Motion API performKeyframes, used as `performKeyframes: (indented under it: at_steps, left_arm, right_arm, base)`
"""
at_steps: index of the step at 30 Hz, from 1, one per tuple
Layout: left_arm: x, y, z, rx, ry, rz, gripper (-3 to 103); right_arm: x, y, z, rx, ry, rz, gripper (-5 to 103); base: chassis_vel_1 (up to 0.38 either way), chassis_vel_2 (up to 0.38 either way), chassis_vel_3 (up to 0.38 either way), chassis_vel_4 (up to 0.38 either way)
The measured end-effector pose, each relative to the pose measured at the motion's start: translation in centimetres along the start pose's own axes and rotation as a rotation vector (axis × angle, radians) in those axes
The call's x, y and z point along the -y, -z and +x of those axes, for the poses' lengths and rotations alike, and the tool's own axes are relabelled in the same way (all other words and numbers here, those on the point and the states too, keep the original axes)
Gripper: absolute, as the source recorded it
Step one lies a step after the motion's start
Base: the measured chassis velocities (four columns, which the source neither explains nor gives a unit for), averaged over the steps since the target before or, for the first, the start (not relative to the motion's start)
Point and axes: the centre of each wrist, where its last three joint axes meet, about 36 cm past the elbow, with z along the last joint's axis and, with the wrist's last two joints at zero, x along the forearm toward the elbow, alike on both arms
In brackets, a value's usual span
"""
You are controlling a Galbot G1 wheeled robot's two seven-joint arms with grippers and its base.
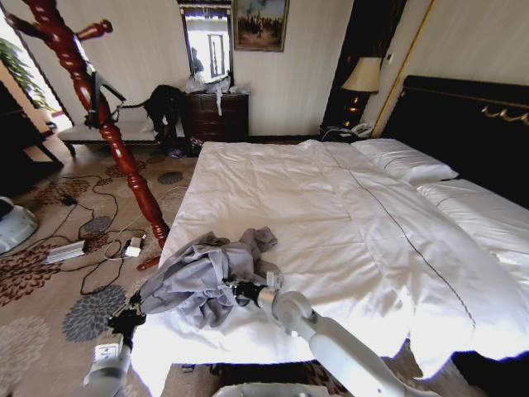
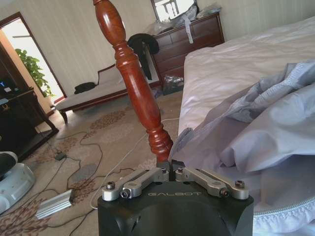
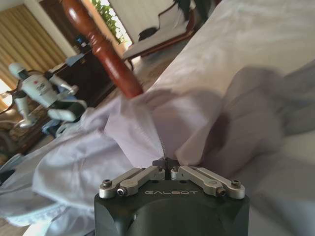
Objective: Pick up the clothes from the bed and hang them on the clothes hanger.
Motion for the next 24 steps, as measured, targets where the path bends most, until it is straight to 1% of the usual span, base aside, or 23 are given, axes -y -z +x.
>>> performKeyframes:
  at_steps: [1,3,4,7,8,9,12,13,14,15,16,17,20,22,24]
  left_arm:
    - [0.0,0.1,-0.1,0.003,0.001,0.001,0]
    - [0.2,0.1,-0.1,0.005,-0.001,0.001,0]
    - [0.2,0.1,-0.1,0.005,-0.001,0.001,0]
    - [0.6,-0.2,-0.2,0.002,-0.006,-0.002,0]
    - [0.7,-0.2,-0.2,0.002,-0.008,-0.002,0]
    - [0.7,-0.2,-0.2,0.002,-0.008,-0.002,0]
    - [0.8,-0.1,-0.2,0.006,-0.01,-0.003,0]
    - [0.7,0.1,-0.2,0.009,-0.008,-0.004,0]
    - [0.7,0.1,-0.2,0.009,-0.008,-0.004,0]
    - [0.7,0.2,-0.2,0.013,-0.007,-0.005,0]
    - [0.5,0.3,-0.1,0.017,-0.004,-0.008,0]
    - [0.4,0.4,-0.1,0.019,-0.002,-0.008,0]
    - [0.2,0.4,-0.1,0.02,-0.001,-0.012,0]
    - [0.1,0.2,-0.1,0.017,-0.001,-0.014,0]
    - [0.1,0.1,-0.2,0.014,0.0,-0.014,0]
  right_arm:
    - [0.5,1.1,1.5,0.03,-0.024,0.022,0]
    - [0.7,2.5,3.8,0.079,-0.059,0.087,0]
    - [0.7,2.5,3.8,0.079,-0.059,0.087,0]
    - [0.2,3.3,6.1,0.134,-0.104,0.229,0]
    - [-0.1,3.2,6.5,0.14,-0.108,0.257,0]
    - [-0.1,3.2,6.5,0.14,-0.108,0.257,0]
    - [-1.3,2.6,7.3,0.131,-0.089,0.292,0]
    - [-1.5,2.3,7.6,0.122,-0.091,0.313,0]
    - [-1.5,2.3,7.6,0.122,-0.091,0.313,0]
    - [-1.5,2.0,7.8,0.112,-0.102,0.338,0]
    - [-1.1,1.8,8.3,0.103,-0.124,0.367,0]
    - [-0.7,1.8,8.9,0.097,-0.141,0.376,0]
    - [0.2,1.3,10.4,0.067,-0.172,0.378,0]
    - [1.0,0.9,12.1,0.039,-0.207,0.396,0]
    - [1.1,0.5,12.7,0.023,-0.215,0.398,0]
  base:
    - [0.0,0.0,0.0,0.0]
    - [0.0,0.0,0.0,0.0]
    - [0.0,0.0,0.0,0.0]
    - [0.0,0.0,0.0,0.0]
    - [0.0,0.0,0.0,0.0]
    - [0.0,0.0,0.0,0.0]
    - [0.0,0.0,0.0,0.0]
    - [0.0,0.0,0.0,0.0]
    - [0.0,0.0,0.0,0.0]
    - [0.0,0.0,0.0,0.0]
    - [0.0,0.0,0.0,0.0]
    - [0.0,0.0,0.0,0.0]
    - [0.0,0.0,0.0,0.0]
    - [0.0,0.0,0.0,0.0]
    - [0.0,0.0,0.0,0.0]
